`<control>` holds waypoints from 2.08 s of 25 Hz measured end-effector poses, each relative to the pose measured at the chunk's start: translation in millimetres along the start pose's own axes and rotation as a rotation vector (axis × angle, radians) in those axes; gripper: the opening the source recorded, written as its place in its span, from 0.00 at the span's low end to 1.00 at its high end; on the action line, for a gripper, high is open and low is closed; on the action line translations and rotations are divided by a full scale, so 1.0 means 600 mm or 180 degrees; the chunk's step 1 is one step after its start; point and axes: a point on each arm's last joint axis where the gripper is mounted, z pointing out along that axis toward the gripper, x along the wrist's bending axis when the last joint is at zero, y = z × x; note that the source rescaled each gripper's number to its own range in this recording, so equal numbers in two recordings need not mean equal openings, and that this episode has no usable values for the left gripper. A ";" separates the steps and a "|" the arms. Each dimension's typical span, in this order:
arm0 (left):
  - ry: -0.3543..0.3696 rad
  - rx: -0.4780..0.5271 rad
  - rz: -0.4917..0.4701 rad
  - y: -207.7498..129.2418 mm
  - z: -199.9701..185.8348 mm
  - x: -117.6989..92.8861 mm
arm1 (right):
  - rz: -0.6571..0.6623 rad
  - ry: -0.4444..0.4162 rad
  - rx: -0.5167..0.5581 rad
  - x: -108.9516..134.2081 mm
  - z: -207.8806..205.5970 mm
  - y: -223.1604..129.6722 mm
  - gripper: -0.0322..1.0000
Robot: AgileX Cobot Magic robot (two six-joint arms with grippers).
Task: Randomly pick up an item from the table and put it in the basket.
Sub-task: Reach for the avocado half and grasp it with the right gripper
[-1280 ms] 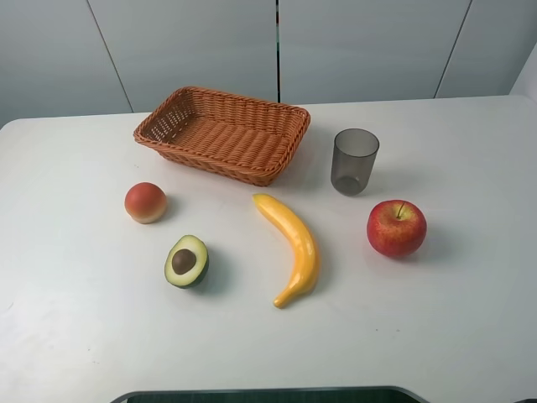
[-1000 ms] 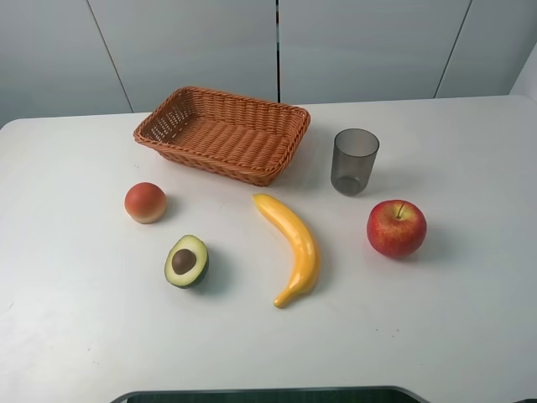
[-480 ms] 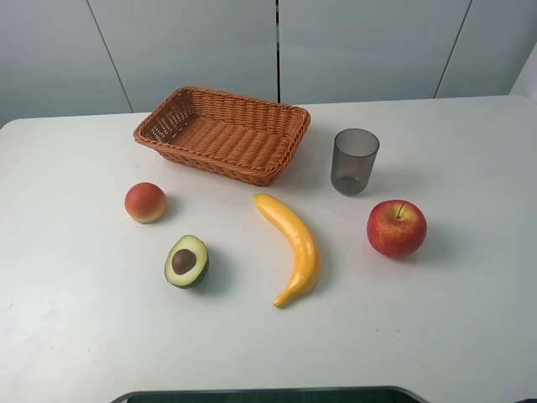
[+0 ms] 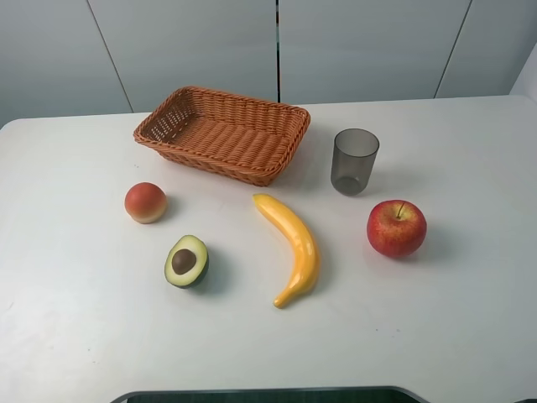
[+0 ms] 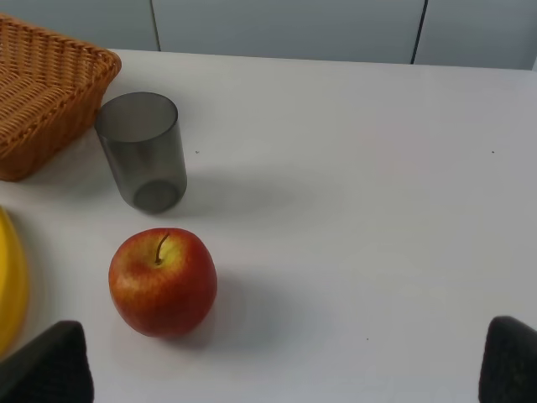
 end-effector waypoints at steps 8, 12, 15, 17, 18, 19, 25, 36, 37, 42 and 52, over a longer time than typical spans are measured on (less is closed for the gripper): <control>0.0000 0.0000 0.0000 0.000 0.000 0.000 | 0.0000 0.0000 0.0000 0.000 0.000 0.000 1.00; 0.0000 0.0000 0.0000 0.000 0.000 0.000 | 0.0000 0.0002 0.0021 0.000 -0.001 0.000 1.00; 0.0000 0.0000 0.0000 0.000 0.000 0.000 | 0.0002 0.0019 0.0210 0.000 -0.005 0.009 1.00; 0.0000 0.0000 0.0000 0.000 0.000 0.000 | 0.0008 0.0030 0.0342 0.000 -0.004 0.021 1.00; 0.0000 0.0000 0.0000 0.000 0.000 0.000 | 0.0010 0.0033 0.0385 -0.001 -0.004 0.030 1.00; 0.0000 0.0000 -0.0006 0.000 0.000 0.000 | 0.0013 0.0040 0.0402 -0.001 -0.006 0.039 1.00; 0.0000 0.0000 -0.0006 0.000 0.000 0.000 | 0.0023 0.0048 0.0531 -0.006 -0.005 0.123 1.00; 0.0000 0.0000 -0.0006 0.000 0.000 0.000 | 0.0027 0.0040 0.0547 -0.013 0.014 0.215 1.00; 0.0000 0.0000 -0.0006 0.000 0.000 0.000 | 0.0027 0.0040 0.0542 -0.013 0.013 0.216 1.00; 0.0000 0.0000 -0.0006 0.000 0.000 0.000 | 0.0069 0.0078 0.0606 -0.012 0.023 0.219 1.00; 0.0000 0.0000 -0.0006 0.000 0.000 0.000 | 0.0578 0.0699 0.1491 0.028 0.140 0.237 1.00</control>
